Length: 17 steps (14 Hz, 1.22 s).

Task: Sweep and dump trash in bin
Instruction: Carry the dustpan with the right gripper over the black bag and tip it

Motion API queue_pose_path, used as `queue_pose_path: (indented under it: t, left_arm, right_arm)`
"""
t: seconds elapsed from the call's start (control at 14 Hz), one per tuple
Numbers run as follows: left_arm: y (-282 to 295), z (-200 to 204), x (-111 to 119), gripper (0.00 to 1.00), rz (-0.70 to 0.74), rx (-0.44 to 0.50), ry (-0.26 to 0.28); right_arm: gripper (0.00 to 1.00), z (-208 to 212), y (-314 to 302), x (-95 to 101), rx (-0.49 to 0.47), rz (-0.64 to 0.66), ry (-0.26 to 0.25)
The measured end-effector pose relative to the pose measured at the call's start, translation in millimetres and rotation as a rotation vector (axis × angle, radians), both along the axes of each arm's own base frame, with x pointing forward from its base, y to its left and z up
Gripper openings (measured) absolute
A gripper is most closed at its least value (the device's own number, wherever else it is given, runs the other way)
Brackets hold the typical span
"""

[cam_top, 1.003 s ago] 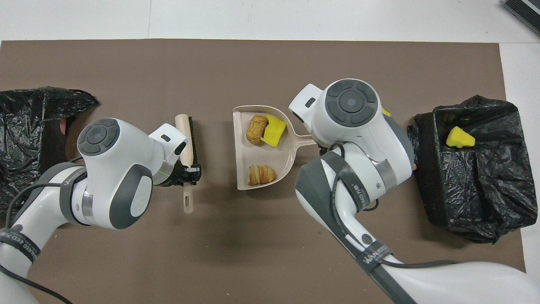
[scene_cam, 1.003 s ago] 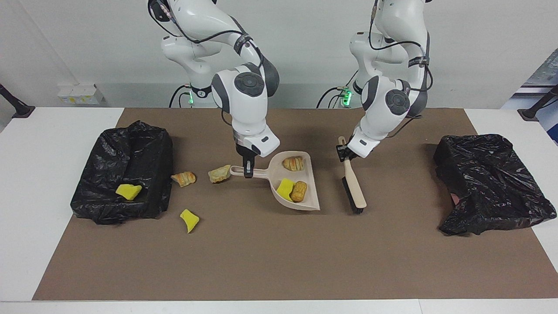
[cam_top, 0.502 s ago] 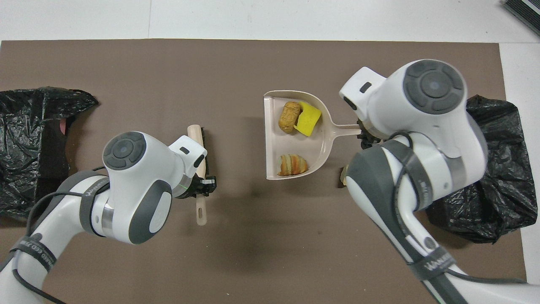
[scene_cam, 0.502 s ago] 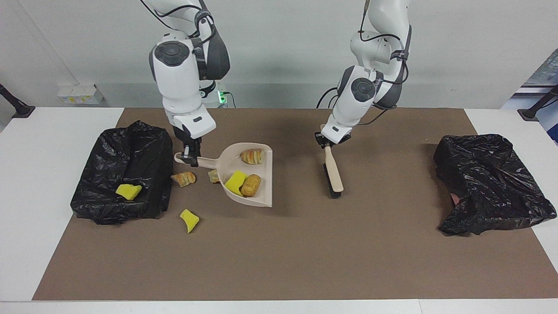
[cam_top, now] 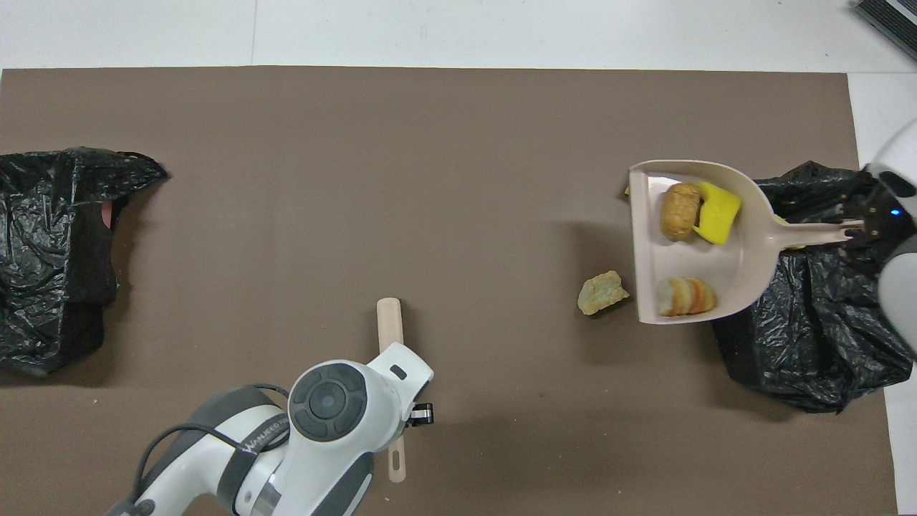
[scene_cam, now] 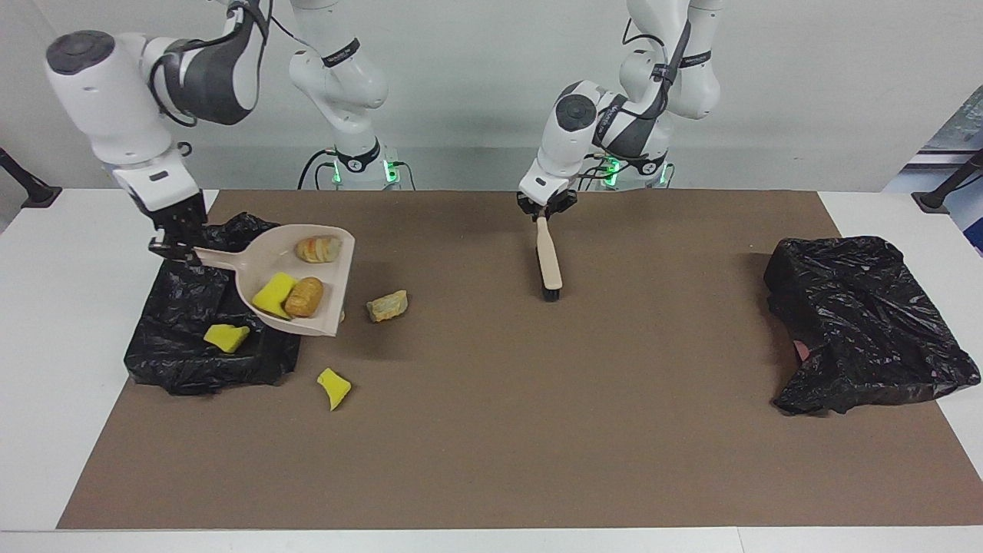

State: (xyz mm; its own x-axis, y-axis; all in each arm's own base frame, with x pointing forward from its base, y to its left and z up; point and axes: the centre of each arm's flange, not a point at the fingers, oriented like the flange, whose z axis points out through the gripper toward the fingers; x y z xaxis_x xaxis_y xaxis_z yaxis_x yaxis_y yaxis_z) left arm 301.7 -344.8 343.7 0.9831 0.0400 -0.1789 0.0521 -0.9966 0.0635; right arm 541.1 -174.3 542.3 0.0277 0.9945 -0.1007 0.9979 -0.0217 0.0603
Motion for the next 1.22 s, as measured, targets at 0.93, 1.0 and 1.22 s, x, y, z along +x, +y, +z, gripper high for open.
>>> queue_pose_path:
  t: [0.93, 1.0, 1.22]
  left_arm:
    - [76, 34, 108, 1.0, 0.034, -0.069, -0.155]
    - [89, 41, 122, 1.0, 0.028, -0.078, -0.173]
    - [131, 57, 156, 1.0, 0.009, -0.091, -0.222]
  right_arm:
    - [0.31, 2, -76, -53.9, -0.41, -0.024, 0.022]
    - [0.31, 3, -56, -54.2, -0.459, -0.031, 0.016]
    - [0.31, 8, 2, -60.6, -0.594, -0.073, -0.028]
